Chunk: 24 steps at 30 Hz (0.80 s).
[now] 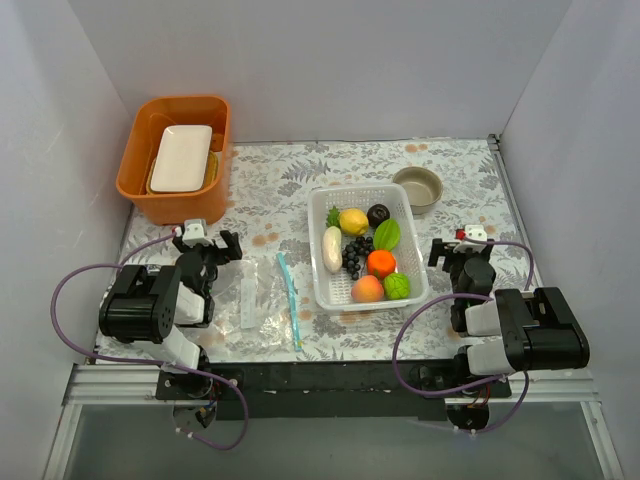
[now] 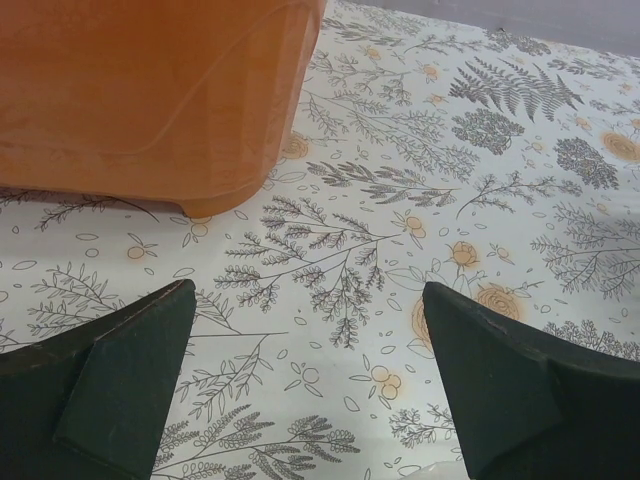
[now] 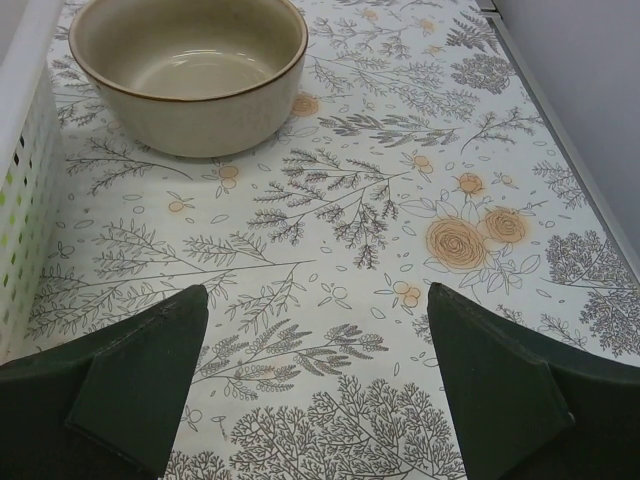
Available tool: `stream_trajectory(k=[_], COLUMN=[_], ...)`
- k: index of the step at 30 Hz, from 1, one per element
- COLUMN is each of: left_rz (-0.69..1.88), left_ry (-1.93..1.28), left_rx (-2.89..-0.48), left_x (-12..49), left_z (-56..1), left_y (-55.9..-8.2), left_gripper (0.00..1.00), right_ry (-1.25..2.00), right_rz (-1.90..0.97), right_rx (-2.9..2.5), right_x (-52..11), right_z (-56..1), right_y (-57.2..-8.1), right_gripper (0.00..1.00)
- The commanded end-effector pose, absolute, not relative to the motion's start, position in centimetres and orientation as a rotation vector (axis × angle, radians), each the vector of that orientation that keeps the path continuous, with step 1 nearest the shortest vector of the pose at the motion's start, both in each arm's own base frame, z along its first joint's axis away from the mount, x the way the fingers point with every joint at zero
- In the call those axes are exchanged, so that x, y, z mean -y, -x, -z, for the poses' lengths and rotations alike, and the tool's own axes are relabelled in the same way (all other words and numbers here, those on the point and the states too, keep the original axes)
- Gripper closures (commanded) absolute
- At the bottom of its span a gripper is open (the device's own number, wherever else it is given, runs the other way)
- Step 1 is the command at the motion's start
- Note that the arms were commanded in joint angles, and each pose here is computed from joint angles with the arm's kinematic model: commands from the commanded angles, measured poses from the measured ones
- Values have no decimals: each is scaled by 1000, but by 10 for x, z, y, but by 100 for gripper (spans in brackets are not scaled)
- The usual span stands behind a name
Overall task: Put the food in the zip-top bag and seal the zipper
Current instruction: Move the bin to the center of the board.
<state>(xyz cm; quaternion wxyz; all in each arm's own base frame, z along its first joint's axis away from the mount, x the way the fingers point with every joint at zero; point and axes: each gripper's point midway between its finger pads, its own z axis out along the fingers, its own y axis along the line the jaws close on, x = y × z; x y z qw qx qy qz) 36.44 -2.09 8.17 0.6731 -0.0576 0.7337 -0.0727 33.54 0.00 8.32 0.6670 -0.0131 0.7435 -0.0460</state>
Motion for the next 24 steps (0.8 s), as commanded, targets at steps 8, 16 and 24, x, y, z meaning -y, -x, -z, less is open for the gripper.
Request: stream_trajectory(k=[8,16,24], left_rz=[131,139,116], left_ry=[160,156,335], left_rx=[-1627,-1621,-1923], left_x=[13,12,5], left_z=[-88,-96,-160], left_y=[-366,-368,-395], left_gripper=[2,2,2], right_ry=[69,-45,-238], right_rz=[20,-485,-898], right_rx=[-1810,-2061,-2120], right_x=[-17,-83,-118], right_z=[-109,-124,-131], right_y=[-370,-356,-317], right_gripper=[2,2,2])
